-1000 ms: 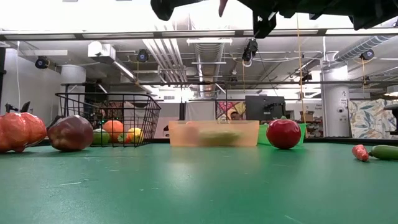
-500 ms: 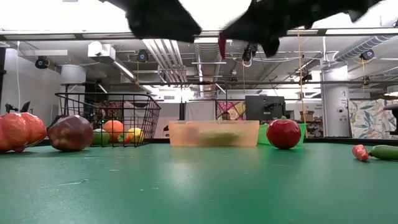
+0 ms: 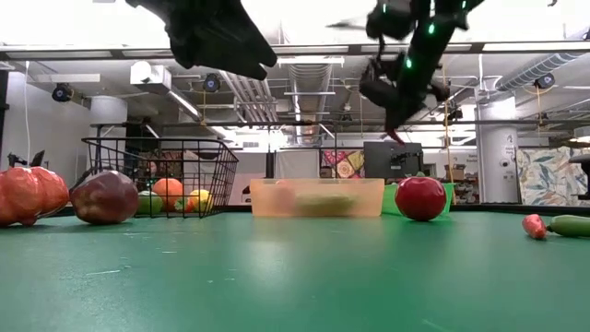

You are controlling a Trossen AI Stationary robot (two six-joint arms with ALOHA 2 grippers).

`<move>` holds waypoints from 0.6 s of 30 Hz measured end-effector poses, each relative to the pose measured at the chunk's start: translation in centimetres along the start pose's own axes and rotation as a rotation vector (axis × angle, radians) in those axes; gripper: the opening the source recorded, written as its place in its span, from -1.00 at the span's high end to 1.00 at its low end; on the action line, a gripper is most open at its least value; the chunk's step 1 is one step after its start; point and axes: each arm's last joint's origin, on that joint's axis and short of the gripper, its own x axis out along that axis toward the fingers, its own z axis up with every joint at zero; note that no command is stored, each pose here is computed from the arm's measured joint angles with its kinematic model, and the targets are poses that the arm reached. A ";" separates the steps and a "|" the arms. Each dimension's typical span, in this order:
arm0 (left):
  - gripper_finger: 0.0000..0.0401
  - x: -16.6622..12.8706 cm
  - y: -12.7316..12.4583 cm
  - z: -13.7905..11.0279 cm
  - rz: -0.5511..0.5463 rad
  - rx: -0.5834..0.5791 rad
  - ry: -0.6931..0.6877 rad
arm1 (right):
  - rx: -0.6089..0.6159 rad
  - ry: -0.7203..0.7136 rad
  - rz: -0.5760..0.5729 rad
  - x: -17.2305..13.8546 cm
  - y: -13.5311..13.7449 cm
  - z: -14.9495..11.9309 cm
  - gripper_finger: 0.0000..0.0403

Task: Sort produce into baskets
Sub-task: Put the red chili pepper into the green basket

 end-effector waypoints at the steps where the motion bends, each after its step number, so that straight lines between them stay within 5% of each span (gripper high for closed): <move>1: 0.00 0.0 0.0 0.0 0.001 -0.003 0.002 | 0.031 0.028 0.013 0.8 -1.0 0.2 0.84; 8: 0.00 0.0 0.0 -0.1 0.003 -0.017 0.006 | 0.181 0.140 0.071 5.2 -5.5 -1.0 0.83; 18: 0.00 0.0 0.0 0.0 0.002 -0.019 0.004 | 0.192 0.153 0.058 5.8 -6.0 -1.7 0.47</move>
